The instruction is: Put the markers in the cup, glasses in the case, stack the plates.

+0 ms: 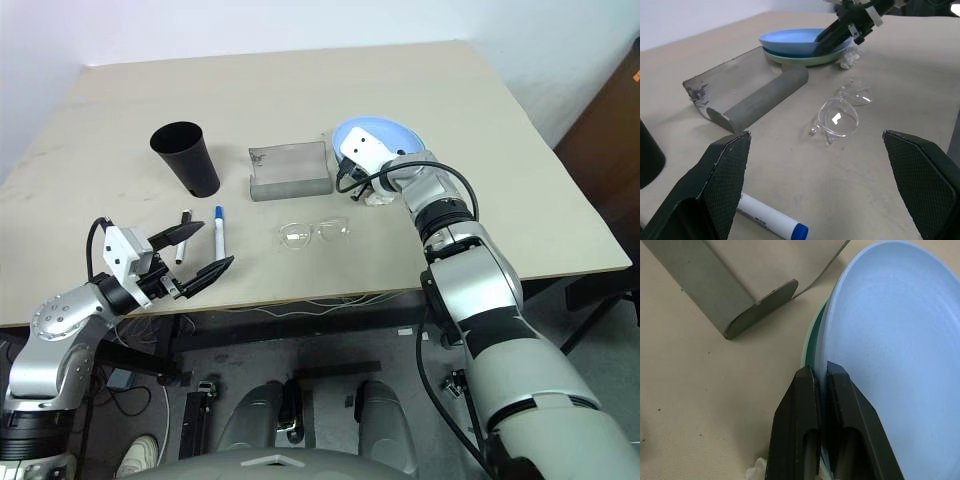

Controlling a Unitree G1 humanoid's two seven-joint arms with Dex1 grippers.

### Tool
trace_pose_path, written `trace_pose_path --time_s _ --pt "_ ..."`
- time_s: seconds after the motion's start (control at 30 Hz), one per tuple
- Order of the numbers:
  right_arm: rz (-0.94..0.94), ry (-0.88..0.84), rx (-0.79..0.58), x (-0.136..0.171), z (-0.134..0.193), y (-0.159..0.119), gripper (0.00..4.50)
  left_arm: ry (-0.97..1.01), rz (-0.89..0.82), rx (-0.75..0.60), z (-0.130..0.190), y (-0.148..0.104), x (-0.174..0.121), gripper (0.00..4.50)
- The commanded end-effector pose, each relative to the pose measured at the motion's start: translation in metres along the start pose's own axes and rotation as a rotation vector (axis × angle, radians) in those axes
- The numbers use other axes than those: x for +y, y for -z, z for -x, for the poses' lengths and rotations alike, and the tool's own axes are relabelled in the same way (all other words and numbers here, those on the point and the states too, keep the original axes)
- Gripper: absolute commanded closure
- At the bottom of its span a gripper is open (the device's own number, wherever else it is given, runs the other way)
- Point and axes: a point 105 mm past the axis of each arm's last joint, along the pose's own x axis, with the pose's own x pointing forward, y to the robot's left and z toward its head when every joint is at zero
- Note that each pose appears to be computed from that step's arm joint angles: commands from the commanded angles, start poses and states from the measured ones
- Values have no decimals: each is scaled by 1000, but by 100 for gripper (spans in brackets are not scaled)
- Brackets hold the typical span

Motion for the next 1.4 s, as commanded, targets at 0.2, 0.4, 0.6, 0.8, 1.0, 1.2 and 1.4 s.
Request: trace_pose_path --time_s 0.2,0.4,0.6,0.8,1.0,1.2,1.4 --pt "-21 3 -24 -4 2 -10 233 9 -36 -33 -1 -11 4 6" --pt "-94 28 -84 -19 12 -26 30 16 -34 -32 -2 -11 4 6" --pt "-229 9 -145 -40 33 -40 1 24 -35 -32 -3 -10 5 6" --pt "-391 -63 -174 -50 61 -27 1 29 -33 -33 -3 -10 5 6" --pt "-514 -167 -220 -26 88 13 1 34 -32 -29 -4 -10 6 6" --pt "-553 -123 -185 -4 88 43 1 39 -31 -28 -6 -9 8 6" --pt "-617 -56 -228 -4 78 46 1 53 -26 -29 -9 -9 7 6"
